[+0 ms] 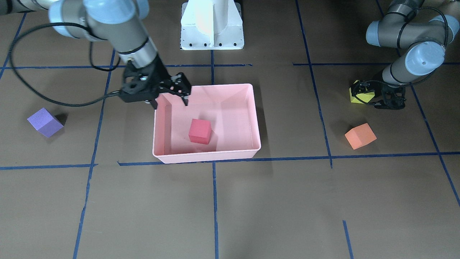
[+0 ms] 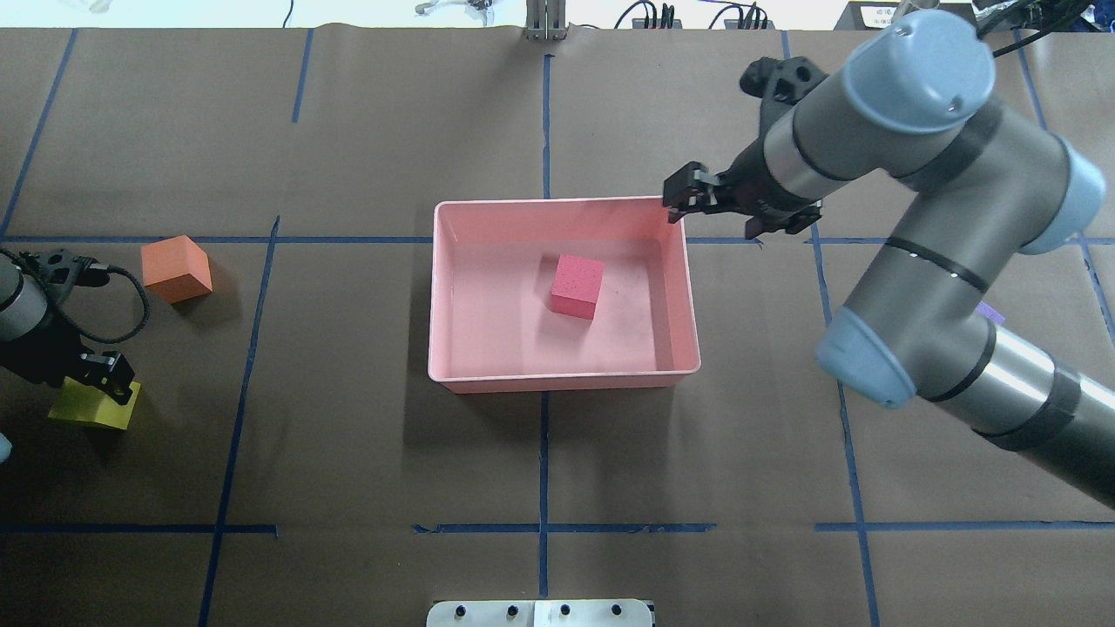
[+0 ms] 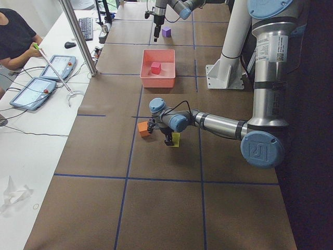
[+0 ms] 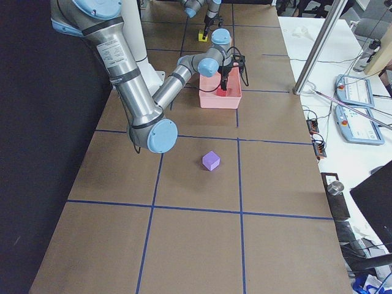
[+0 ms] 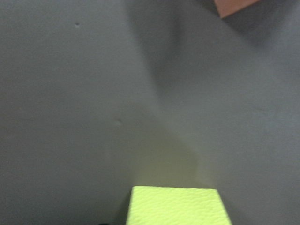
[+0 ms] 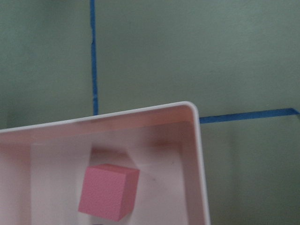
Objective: Place blocks into pink bin with both arms
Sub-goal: 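Grasp the yellow-green cube with the left gripper while the right arm withdraws, then carry the yellow-green cube into the bin while the right gripper descends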
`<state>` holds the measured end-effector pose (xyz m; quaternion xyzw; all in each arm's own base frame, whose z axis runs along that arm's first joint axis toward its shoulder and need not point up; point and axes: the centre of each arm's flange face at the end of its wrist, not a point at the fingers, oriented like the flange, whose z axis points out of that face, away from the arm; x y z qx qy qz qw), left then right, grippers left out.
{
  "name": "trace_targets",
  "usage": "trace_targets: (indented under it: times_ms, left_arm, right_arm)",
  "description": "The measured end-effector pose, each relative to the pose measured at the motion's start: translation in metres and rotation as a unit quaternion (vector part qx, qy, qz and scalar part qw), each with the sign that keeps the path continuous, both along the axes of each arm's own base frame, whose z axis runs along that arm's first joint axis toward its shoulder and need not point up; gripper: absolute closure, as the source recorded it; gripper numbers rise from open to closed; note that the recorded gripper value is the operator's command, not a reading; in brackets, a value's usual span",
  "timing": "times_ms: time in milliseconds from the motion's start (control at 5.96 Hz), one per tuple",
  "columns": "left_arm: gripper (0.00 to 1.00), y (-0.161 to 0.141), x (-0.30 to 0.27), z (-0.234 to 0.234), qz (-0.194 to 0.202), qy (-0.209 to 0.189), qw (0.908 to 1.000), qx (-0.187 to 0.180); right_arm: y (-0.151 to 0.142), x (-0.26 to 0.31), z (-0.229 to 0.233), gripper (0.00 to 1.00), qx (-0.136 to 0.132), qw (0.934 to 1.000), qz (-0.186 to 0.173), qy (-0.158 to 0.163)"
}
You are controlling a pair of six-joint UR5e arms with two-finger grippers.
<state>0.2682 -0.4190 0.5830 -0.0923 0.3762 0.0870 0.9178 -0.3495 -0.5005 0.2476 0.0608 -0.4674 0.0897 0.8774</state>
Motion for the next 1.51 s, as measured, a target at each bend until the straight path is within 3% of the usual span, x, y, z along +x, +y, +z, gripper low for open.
trace_targets:
  times_ms: [336, 839, 1175, 1343, 1511]
  left_arm:
    - [0.92, 0.001, -0.005, -0.054, -0.006, 0.053, 0.9986, -0.003]
    - [0.91, -0.071, 0.030, -0.253, -0.117, 0.149, 0.9817, -0.017]
    - [0.85, -0.106, 0.077, -0.363, -0.151, 0.187, 0.9703, -0.028]
    - [0.82, -0.114, 0.118, -0.394, -0.160, 0.184, 0.9698, -0.016]
    - [0.64, -0.104, 0.165, -0.409, -0.164, 0.173, 0.9712, 0.002]
  right_arm:
    - [-0.015, 0.044, 0.054, 0.00, 0.025, 0.9987, -0.017, 0.040]
    - [-0.012, 0.091, 0.139, 0.00, 0.070, 0.9889, -0.074, 0.108]
    - [0.001, 0.121, 0.195, 0.00, 0.092, 0.9770, -0.123, 0.147]
    - [0.006, 0.130, 0.213, 0.00, 0.107, 0.9699, -0.149, 0.160]
    - [0.009, 0.135, 0.224, 0.00, 0.132, 0.9597, -0.181, 0.170]
